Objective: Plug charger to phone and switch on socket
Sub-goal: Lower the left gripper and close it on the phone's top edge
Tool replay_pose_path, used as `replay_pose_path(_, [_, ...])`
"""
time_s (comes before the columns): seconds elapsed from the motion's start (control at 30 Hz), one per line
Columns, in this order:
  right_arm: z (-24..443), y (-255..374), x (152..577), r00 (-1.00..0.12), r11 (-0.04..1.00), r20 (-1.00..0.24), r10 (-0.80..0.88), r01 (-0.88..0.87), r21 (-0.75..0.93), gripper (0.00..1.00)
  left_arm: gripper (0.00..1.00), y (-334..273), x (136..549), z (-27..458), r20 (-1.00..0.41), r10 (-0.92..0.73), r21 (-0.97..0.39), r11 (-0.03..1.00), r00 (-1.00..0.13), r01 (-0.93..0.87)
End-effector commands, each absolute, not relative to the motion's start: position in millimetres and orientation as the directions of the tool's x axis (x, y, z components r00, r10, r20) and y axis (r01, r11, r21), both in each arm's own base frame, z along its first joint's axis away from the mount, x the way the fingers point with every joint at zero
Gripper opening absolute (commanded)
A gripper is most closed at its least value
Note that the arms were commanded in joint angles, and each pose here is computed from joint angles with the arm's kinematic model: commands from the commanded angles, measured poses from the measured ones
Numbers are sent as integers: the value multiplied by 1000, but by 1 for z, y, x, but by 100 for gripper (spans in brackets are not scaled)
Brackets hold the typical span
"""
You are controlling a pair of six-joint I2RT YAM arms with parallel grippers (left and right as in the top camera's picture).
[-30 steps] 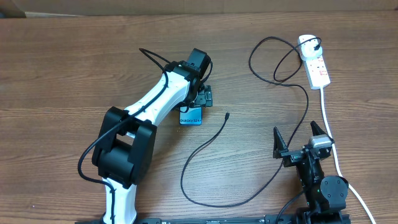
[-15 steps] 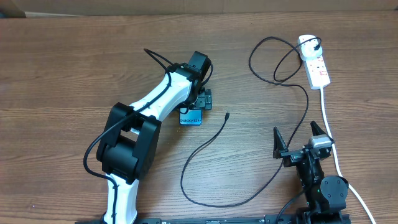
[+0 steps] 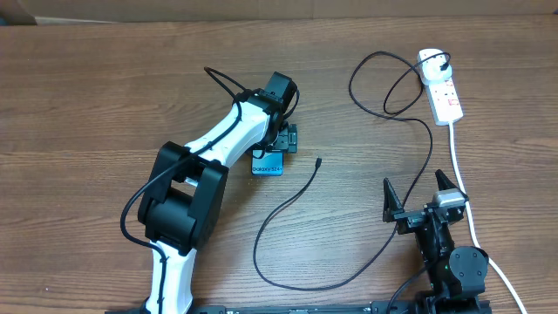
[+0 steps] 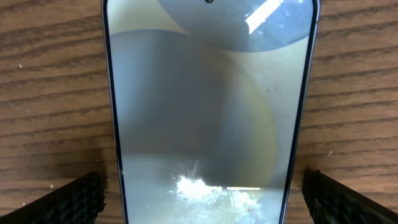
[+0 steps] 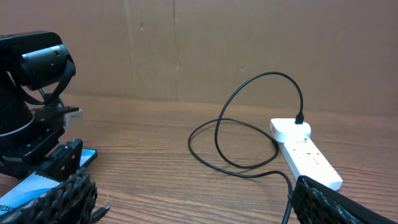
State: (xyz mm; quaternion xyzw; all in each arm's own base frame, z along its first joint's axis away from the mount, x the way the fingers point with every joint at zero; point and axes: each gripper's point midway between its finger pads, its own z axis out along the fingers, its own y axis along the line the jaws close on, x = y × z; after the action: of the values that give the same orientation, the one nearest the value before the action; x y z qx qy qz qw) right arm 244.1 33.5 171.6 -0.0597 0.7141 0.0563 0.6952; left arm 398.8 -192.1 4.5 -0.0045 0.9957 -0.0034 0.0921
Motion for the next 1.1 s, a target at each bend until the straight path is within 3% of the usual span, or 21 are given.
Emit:
replay_pose_path(0.0, [170, 35, 244, -21, 986, -1000, -8, -167, -4, 100, 100, -188, 400, -4, -176, 6, 13, 1000, -984, 4])
replay_pose_path(0.63, [170, 35, 244, -21, 986, -1000, -8, -167, -4, 100, 100, -189, 397, -17, -151, -7, 15, 1000, -989, -9])
replay_pose_path(0.83, [170, 35, 244, -22, 986, -1000, -8, -167, -4, 100, 84, -188, 397, -17, -154, -19, 18, 1000, -988, -22])
replay_pose_path(1.07, [170, 35, 244, -21, 986, -1000, -8, -167, -4, 100, 85, -187, 397, -17, -155, -18, 21, 1000, -988, -22])
